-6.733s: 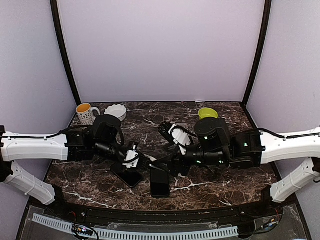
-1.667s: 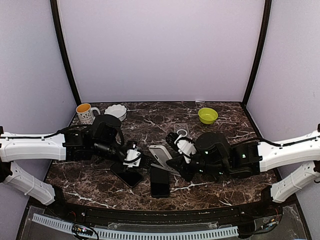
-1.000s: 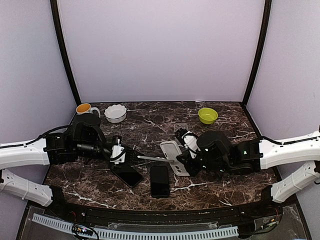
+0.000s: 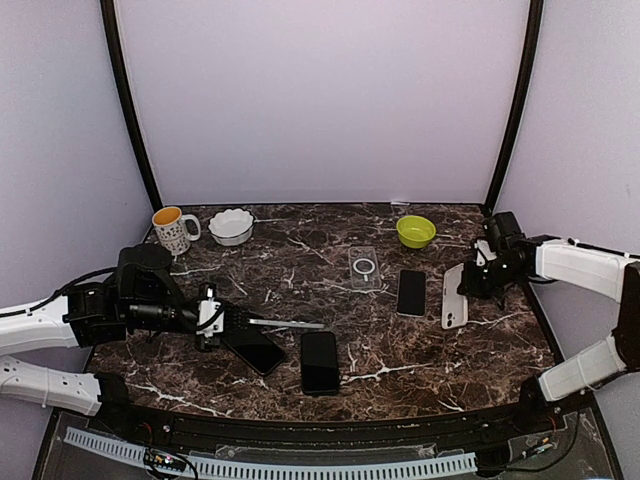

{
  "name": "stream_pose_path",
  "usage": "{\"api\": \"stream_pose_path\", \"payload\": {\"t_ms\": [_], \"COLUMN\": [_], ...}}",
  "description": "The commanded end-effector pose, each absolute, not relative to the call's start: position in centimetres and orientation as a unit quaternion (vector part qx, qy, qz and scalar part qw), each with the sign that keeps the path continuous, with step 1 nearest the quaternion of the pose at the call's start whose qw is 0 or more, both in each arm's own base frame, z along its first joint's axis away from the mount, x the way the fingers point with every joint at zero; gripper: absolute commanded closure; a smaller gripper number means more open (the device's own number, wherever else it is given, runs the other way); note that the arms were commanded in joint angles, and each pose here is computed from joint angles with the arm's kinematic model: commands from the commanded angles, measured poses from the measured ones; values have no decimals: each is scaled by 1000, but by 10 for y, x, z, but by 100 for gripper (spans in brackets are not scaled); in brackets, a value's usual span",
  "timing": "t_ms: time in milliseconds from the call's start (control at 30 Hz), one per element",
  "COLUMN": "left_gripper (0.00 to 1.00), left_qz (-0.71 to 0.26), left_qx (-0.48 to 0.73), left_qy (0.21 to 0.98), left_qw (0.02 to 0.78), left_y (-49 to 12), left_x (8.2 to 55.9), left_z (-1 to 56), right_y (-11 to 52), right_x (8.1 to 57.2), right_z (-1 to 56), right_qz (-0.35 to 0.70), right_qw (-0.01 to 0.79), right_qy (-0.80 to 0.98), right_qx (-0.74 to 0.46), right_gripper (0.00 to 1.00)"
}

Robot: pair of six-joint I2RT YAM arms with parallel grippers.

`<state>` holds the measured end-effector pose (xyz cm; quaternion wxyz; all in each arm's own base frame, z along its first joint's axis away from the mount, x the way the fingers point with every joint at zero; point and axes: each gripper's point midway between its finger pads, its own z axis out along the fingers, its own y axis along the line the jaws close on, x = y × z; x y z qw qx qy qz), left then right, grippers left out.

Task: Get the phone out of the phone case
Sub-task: Place the phone case at the center of the board.

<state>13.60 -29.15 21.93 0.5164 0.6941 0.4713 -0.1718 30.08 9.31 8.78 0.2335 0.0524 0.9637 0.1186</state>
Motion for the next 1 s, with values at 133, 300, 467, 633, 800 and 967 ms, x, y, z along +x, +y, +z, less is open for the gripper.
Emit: {"api": "stream_pose_path", "payload": {"t_ms": [133, 300, 467, 633, 800, 967], "left_gripper": [100, 100, 100, 100, 100, 100], "left_qz": [-190, -199, -210, -216, -223, -233], "left_qx": [672, 666, 663, 662, 659, 653], "left_qy": [480, 485, 486, 486, 487, 493], "left_qw": [531, 530, 529, 528, 528, 525], "left_y": [-292, -294, -296, -300, -305, -310], "left_x": [136, 136, 135, 136, 137, 139], "left_z": [231, 235, 237, 238, 240, 243], "right_y": [108, 106, 96, 95, 86, 71], "right_x": [327, 338, 343, 340, 342, 349], "right_z": [83, 74, 60, 45, 49, 73], "right_qz": [272, 282, 262, 264, 237, 197], "right_qw": [183, 171, 160, 149, 164, 202], "right_qy": [941, 940, 947, 947, 951, 953], "right_qx": [81, 85, 97, 108, 112, 110], "right_gripper": [100, 100, 100, 91, 61, 35]}}
